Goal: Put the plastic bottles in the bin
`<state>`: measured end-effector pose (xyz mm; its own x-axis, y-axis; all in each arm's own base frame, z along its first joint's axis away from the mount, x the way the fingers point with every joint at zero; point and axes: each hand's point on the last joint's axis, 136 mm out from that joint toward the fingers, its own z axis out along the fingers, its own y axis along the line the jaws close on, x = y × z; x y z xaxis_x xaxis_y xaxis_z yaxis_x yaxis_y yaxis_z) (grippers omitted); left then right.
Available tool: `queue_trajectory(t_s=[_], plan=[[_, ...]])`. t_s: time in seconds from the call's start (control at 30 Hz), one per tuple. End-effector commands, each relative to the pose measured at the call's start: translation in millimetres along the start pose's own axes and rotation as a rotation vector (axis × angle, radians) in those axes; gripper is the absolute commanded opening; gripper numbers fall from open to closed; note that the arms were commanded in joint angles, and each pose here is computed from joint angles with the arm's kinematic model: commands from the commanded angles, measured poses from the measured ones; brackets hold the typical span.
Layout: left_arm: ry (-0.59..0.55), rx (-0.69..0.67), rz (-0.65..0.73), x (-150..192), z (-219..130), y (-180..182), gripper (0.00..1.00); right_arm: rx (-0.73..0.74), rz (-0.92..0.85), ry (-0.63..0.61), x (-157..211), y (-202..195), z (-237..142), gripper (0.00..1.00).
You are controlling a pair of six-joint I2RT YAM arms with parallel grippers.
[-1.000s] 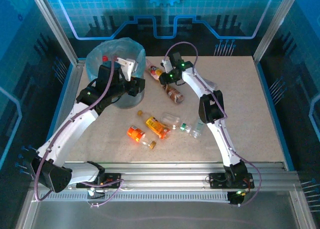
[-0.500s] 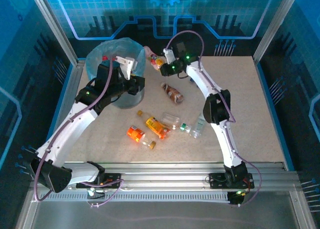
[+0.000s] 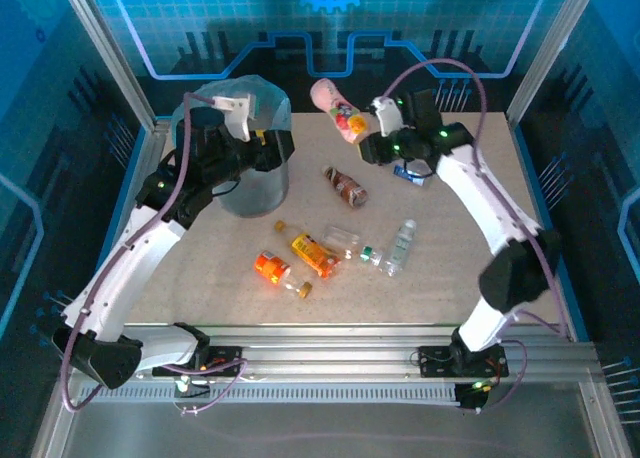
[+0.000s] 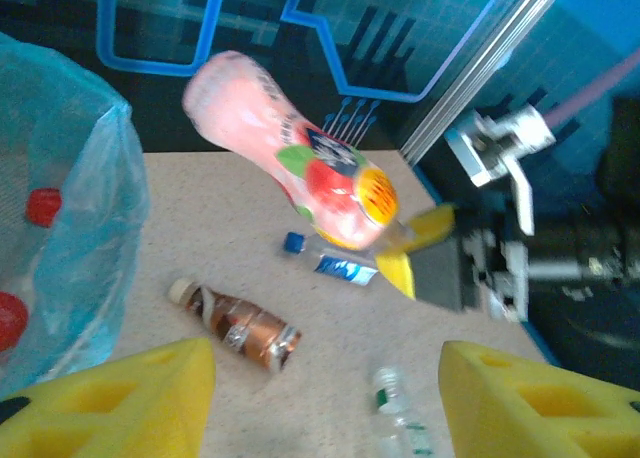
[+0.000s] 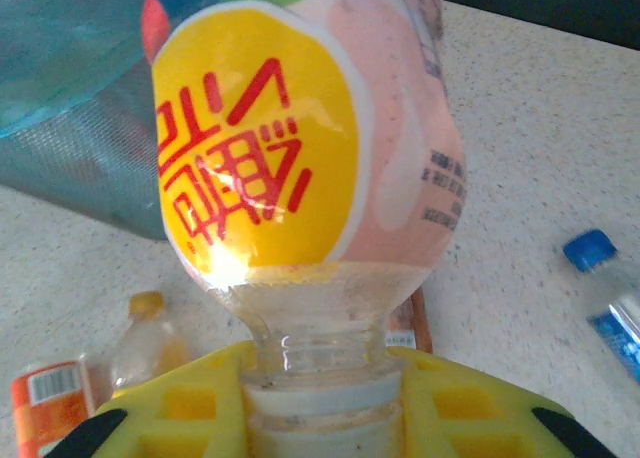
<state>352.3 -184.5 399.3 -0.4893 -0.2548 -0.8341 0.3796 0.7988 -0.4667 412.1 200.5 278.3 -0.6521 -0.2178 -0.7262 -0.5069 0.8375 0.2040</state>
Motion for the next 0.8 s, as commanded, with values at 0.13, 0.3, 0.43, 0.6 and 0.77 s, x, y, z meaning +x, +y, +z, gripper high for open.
queue_trajectory(t_s=[0.13, 0.3, 0.43, 0.6, 0.77], plan=[[-0.070, 0.165, -0.194, -34, 8, -35, 0.68, -0.114, -0.067, -0.214, 14, 40, -86, 0.03], [-0.065, 0.317, -0.317, -44, 25, -57, 0.69, -0.274, -0.131, -0.293, 25, 77, -124, 0.02], [-0.046, 0.432, -0.366, -49, 30, -75, 0.69, -0.375, -0.130, -0.272, 33, 96, -138, 0.02], [-0.031, 0.488, -0.349, -45, 30, -87, 0.71, -0.428, -0.107, -0.263, 38, 104, -141, 0.02], [-0.022, 0.489, -0.349, -39, 32, -87, 0.72, -0.486, -0.106, -0.259, 41, 113, -141, 0.02]])
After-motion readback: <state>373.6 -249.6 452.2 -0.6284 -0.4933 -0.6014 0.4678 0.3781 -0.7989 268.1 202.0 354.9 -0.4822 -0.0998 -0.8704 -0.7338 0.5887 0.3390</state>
